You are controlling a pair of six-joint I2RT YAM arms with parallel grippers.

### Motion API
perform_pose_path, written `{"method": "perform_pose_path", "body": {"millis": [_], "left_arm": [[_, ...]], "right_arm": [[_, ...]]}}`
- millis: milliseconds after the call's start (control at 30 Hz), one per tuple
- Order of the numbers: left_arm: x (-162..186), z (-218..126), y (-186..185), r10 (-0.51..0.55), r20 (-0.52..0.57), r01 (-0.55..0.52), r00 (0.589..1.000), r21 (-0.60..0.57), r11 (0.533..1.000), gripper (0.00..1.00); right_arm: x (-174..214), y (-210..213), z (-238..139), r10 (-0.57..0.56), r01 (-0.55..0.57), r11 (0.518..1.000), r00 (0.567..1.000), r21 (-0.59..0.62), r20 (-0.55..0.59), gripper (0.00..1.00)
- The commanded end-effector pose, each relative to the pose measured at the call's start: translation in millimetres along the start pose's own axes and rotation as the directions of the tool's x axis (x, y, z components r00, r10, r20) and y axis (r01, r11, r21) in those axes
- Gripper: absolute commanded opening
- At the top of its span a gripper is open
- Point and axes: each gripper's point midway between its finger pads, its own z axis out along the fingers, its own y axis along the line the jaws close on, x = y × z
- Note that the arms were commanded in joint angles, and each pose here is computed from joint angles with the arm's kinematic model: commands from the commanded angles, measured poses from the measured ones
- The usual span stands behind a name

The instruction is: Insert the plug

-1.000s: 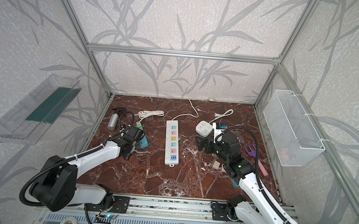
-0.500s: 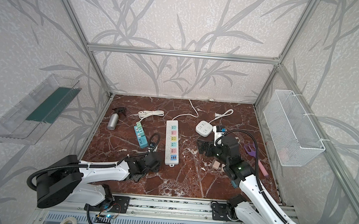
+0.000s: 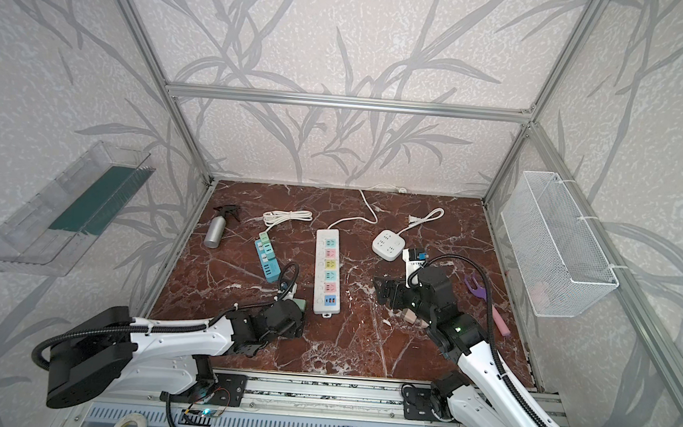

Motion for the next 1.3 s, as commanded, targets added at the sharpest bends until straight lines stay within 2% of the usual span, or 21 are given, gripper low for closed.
{"method": "perform_pose_path", "body": {"millis": [0,167,333,433,533,733,800,1100,1267], "left_arm": [[-0.6,-9.5,6.7,0.013,-0.031,-0.014,0.999,-0.025,1.000,0.82],[-1.8,-16.7,8.3,0.038,-0.122,-0.047,0.992,-0.072,0.996,0.80],[10.2,-19.2,1.0,0.114,-0.250,-0.132,0.961,-0.054,0.990,0.79],[11.5,-14.6,-2.0,0.108,-0.279,-0.131,0.954,-0.065,0.989,0.78],[13.5,-4.2,-0.4,0.079,-0.300,-0.108,0.951,-0.083,0.991,0.72],[15.3,19.3,6.2,-0.042,-0.368,0.022,0.929,-0.059,0.998,0.56],[12.2,22.3,7.7,-0.033,-0.395,0.010,0.918,-0.058,0.998,0.54],[-9.1,15.0,2.3,0.024,-0.389,-0.048,0.921,-0.052,0.997,0.71],[-25.2,14.6,12.2,0.019,-0.356,-0.066,0.934,-0.121,0.990,0.75]], "right_arm": [[-8.4,5.9,-6.9,0.005,-0.005,1.000,1.000,-0.002,0.017,0.95],[-1.9,10.0,-8.0,0.002,-0.002,1.000,1.000,-0.011,-0.009,0.95],[3.2,12.3,-9.7,0.002,-0.003,1.000,0.999,-0.023,-0.036,0.95],[5.6,11.8,-12.3,-0.002,0.001,1.000,0.999,-0.021,-0.044,0.95],[4.8,12.2,-20.7,-0.004,0.003,1.000,1.000,-0.024,-0.029,0.95],[1.3,12.4,-35.8,-0.015,0.015,1.000,1.000,-0.017,-0.008,0.94],[0.4,15.1,-40.0,-0.003,0.003,0.999,1.000,-0.033,0.001,0.94],[1.2,14.7,-43.7,-0.001,0.001,0.999,1.000,-0.036,0.011,0.94],[1.3,15.0,-39.4,-0.005,0.006,0.999,1.000,-0.039,0.008,0.95]]}}
